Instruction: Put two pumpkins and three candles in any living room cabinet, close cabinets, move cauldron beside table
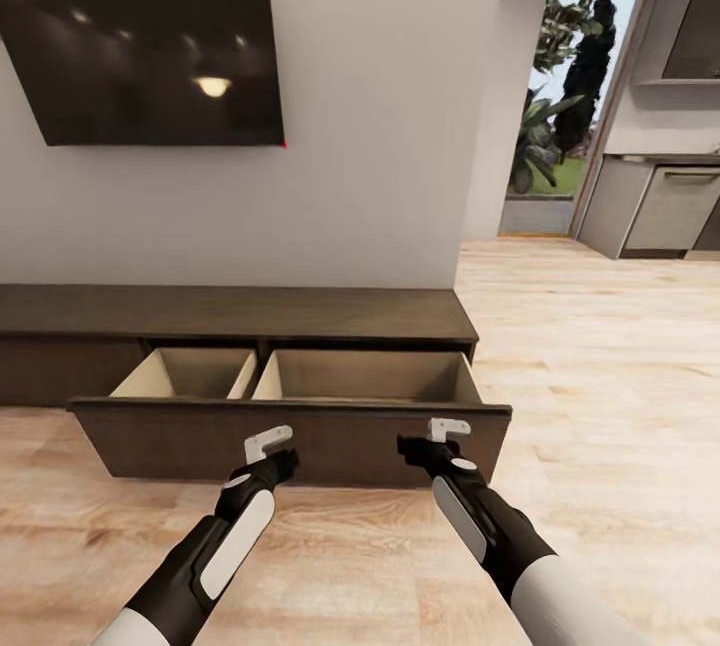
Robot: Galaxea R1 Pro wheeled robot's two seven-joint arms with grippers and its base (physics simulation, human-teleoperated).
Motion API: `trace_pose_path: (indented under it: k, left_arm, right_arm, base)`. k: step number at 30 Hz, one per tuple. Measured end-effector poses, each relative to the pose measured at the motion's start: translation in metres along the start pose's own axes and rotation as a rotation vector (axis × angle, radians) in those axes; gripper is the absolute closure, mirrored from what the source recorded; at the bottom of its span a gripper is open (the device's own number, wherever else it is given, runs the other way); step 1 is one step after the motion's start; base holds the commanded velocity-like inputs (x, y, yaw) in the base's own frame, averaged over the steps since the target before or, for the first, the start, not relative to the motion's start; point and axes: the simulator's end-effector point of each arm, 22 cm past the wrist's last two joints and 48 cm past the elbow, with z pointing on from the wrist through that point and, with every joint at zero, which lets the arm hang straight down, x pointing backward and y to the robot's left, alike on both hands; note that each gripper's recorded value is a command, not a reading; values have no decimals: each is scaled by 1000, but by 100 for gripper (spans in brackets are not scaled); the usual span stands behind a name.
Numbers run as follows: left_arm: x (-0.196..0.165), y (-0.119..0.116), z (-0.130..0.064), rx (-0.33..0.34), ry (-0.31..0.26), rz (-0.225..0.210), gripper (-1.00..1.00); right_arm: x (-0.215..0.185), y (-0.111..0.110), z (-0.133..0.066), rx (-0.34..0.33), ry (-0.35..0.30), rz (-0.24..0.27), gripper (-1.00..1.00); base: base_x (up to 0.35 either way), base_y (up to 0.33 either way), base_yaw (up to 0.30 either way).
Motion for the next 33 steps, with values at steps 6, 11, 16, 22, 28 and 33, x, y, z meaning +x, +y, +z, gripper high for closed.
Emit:
trace_pose_path:
  k: [6,11,16,22,28,33]
  left_arm:
    - [2,0,1,-1,2,5,-100]
    - [10,1,6,-5,17,9,-100]
    - [21,2,13,-9,36,15,-100]
    - [32,6,20,-18,58,19,-100]
    - [44,9,28,-26,81,21,-100]
    - [48,10,30,-29,89,22,-100]
  right_arm:
    - [3,0,1,0,6,3,-100]
    - [12,-2,7,2,23,5,-100]
    - [24,-4,13,5,43,6,-100]
    - [38,-6,19,6,68,10,-100]
    - [52,-8,26,8,92,14,-100]
    - [57,-8,28,9,101,17,-100]
  base:
    - [20,0,0]
    - [1,0,0]
    - [0,0,0]
    - [0,0,0]
    - [0,0,0]
    - [0,0,0]
